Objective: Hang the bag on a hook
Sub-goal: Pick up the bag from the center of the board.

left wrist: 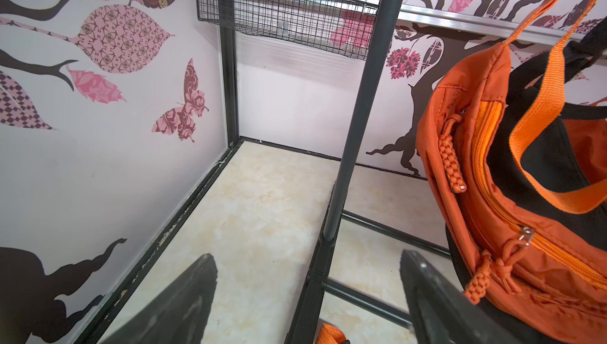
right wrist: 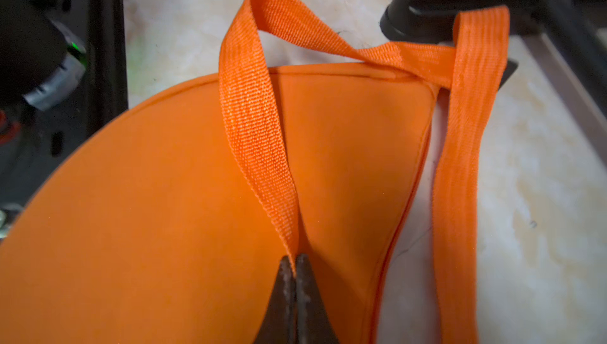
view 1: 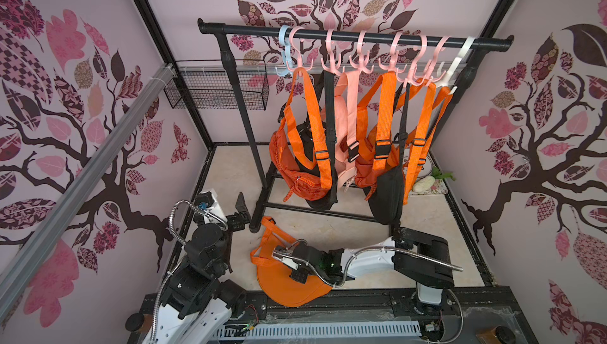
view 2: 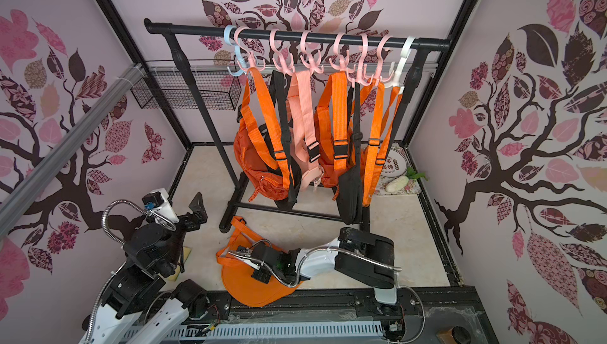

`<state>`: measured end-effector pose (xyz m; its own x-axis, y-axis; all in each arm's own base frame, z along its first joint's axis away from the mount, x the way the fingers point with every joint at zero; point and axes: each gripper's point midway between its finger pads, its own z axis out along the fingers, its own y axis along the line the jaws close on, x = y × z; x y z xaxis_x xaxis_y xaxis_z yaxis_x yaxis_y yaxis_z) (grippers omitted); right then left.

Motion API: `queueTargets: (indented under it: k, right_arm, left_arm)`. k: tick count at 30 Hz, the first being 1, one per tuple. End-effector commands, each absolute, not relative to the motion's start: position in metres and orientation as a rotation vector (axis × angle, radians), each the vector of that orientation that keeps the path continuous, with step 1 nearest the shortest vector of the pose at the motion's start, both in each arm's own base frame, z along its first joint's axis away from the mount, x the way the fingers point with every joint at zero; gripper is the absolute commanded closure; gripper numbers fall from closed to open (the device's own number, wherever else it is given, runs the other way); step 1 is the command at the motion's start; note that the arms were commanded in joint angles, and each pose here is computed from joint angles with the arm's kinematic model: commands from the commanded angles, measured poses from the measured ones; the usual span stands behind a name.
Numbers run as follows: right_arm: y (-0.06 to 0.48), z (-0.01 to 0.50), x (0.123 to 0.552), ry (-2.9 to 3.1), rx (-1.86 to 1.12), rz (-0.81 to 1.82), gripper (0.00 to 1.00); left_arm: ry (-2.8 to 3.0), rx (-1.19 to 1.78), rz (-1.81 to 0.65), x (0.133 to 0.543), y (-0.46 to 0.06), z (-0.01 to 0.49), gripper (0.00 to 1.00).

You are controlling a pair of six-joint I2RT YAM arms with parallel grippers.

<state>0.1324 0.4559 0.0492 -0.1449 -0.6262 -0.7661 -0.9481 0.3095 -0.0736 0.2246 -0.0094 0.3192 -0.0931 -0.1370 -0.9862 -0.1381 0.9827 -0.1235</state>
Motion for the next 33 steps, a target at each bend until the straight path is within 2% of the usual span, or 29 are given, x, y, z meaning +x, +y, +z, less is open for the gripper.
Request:
queueTargets:
  k: [1, 7, 11, 17, 24, 33]
  right_arm:
    - [0.453, 0.117, 0.140, 1.750, -1.353, 0.579, 1.00]
    - [0.426, 0.243, 0.139, 1.567, -1.220, 0.644, 1.00]
    - [0.413, 0.321, 0.136, 1.473, -1.155, 0.696, 1.00]
    - [0.403, 0.401, 0.135, 1.390, -1.097, 0.743, 1.00]
    - [0.397, 0.448, 0.130, 1.335, -1.101, 0.761, 1.00]
    - [0.398, 0.441, 0.139, 1.364, -1.111, 0.715, 1.00]
  left_arm:
    - [1.684, -0.125, -0.046, 0.229, -0.026, 0.311, 0.10]
    - [1.638, 0.001, -0.183, 0.217, -0.048, 0.334, 0.10]
    - [1.586, 0.296, -0.418, 0.189, -0.096, 0.355, 0.11]
    - [1.501, 0.570, -0.618, 0.151, -0.134, 0.356, 0.12]
    - [1.498, 0.628, -0.635, 0.149, -0.142, 0.353, 0.13]
    - [1.449, 0.491, -0.537, 0.133, -0.104, 0.397, 0.16]
